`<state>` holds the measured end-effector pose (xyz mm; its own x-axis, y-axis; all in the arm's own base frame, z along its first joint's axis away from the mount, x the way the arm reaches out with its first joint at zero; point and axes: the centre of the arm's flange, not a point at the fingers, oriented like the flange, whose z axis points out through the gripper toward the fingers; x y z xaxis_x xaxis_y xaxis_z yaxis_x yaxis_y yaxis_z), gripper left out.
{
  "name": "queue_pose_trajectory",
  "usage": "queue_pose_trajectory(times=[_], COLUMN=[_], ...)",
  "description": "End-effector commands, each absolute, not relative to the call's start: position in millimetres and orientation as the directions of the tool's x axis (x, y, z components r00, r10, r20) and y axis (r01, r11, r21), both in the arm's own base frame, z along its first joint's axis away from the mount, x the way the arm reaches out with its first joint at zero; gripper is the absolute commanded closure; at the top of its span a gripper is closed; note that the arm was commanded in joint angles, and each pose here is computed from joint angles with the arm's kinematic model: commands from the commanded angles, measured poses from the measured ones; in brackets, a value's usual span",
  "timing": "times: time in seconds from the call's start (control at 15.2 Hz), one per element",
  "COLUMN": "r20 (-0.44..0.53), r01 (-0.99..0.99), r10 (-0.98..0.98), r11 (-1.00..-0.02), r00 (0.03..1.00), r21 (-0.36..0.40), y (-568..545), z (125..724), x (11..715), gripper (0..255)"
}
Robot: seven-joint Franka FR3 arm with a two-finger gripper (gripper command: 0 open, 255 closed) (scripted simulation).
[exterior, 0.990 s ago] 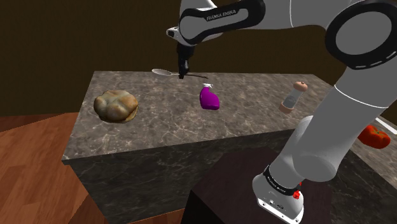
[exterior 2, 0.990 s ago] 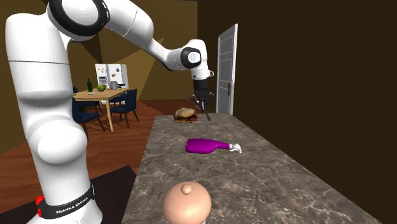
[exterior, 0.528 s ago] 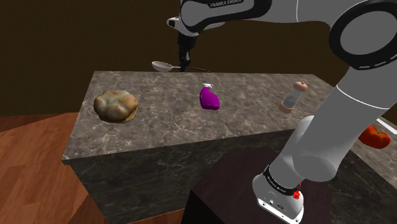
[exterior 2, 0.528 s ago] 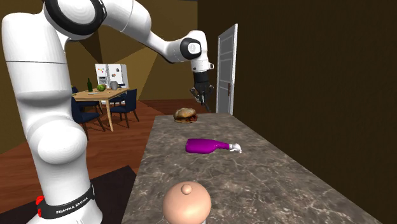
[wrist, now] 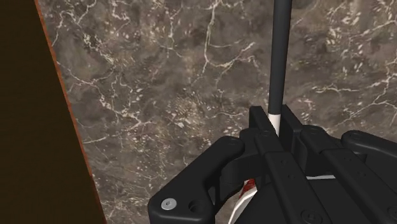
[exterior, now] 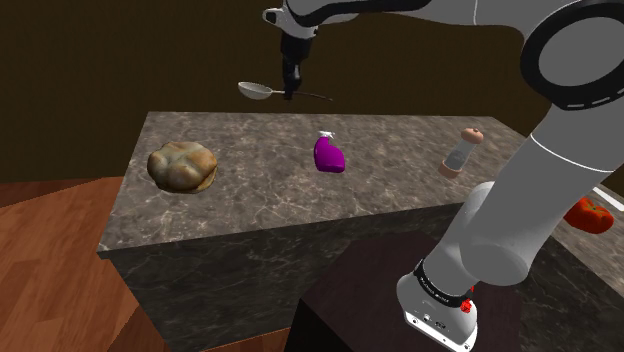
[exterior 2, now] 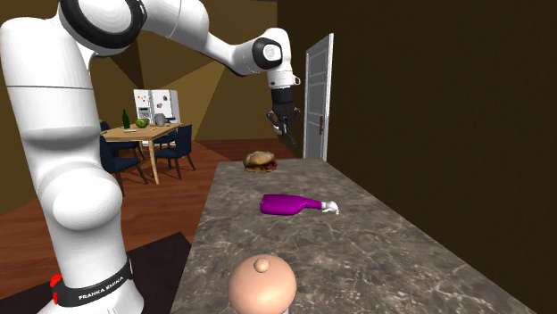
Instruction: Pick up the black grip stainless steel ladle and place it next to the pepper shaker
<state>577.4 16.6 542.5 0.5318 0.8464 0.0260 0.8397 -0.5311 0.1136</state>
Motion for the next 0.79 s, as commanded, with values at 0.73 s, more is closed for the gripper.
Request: queue_pose_trajectory(times=[0.73], r20=[0.026], r01=[0.840], r10=[0.846], r11=[-0.531], r00=[0.532], r21=[0.113], y=[-6], z=[599], x=[565], gripper=[255])
